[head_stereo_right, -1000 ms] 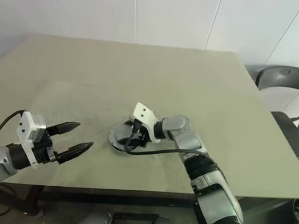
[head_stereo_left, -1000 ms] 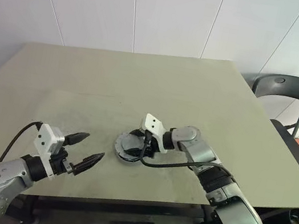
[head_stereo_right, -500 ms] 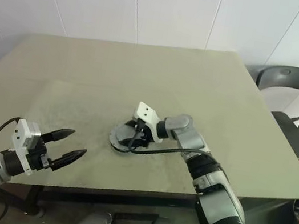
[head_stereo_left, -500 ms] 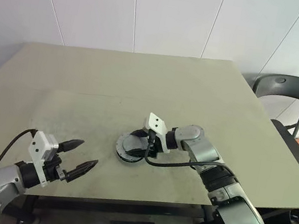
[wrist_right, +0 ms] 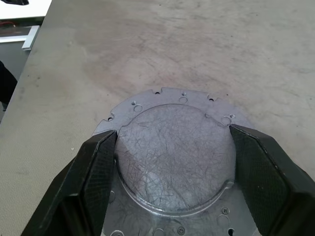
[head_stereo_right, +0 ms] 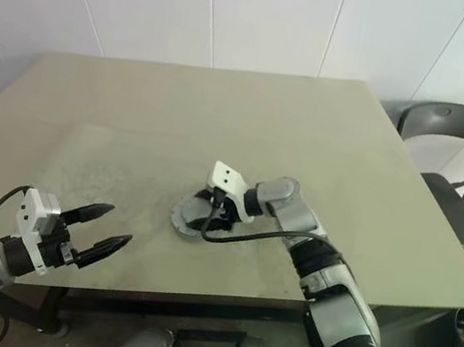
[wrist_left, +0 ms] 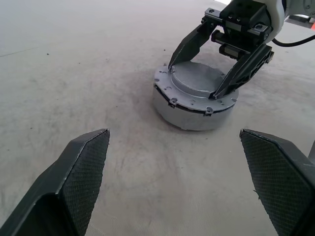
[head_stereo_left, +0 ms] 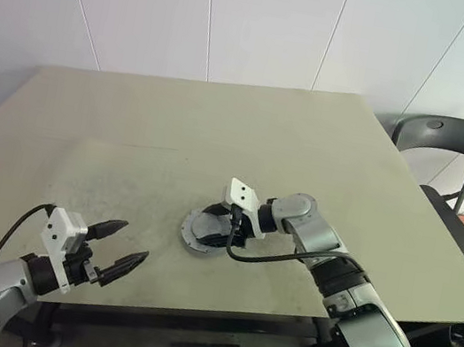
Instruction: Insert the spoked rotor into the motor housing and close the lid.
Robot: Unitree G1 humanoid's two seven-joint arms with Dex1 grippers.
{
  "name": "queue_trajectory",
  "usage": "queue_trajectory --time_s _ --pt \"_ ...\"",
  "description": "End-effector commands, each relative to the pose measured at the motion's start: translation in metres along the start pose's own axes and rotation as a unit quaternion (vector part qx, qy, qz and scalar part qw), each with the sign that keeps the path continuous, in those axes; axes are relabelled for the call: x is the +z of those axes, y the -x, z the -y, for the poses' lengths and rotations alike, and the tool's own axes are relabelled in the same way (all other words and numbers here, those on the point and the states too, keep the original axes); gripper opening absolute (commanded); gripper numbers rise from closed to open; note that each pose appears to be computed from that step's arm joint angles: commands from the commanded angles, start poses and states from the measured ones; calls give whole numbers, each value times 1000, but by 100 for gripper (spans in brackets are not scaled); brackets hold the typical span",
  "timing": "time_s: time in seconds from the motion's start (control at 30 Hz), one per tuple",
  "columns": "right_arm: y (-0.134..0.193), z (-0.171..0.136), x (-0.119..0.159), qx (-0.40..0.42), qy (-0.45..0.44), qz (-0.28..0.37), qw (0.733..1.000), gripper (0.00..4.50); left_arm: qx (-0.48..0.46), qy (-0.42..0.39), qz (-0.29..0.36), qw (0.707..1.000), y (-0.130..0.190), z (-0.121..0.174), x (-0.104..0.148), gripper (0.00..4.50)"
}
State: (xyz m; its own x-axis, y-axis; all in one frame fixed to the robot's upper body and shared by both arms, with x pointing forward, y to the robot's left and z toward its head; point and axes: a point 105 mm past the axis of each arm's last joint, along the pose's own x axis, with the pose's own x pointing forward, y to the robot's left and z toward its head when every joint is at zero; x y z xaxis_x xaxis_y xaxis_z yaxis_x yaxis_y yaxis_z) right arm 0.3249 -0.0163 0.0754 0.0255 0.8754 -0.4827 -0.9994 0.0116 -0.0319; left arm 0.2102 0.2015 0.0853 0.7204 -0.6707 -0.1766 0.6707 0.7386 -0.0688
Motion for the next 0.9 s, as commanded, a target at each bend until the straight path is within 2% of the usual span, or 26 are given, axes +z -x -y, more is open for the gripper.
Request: queue_trajectory --time_s 0.03,0.27,0.53,0.7,0.77,0.9 --pt "2 6 10 -8 19 2 1000 322 1 -18 8 1000 -1 -1 8 450" --pt "-1 8 5 -9 -2 -10 1000 322 10 -18 5 1000 -1 -3 7 450" --pt "-2 2 0 3 -8 -10 1000 322 13 -10 2 1000 5 -8 -6 450" --pt "0 2 -11 5 -12 -36 999 322 17 -10 0 1000 8 -13 -13 450" --pt "-2 3 -1 6 -47 -10 999 322 18 -11 0 1000 8 -14 -15 450" --pt "-2 1 9 14 -34 9 999 322 19 -13 0 1000 8 -16 -18 450"
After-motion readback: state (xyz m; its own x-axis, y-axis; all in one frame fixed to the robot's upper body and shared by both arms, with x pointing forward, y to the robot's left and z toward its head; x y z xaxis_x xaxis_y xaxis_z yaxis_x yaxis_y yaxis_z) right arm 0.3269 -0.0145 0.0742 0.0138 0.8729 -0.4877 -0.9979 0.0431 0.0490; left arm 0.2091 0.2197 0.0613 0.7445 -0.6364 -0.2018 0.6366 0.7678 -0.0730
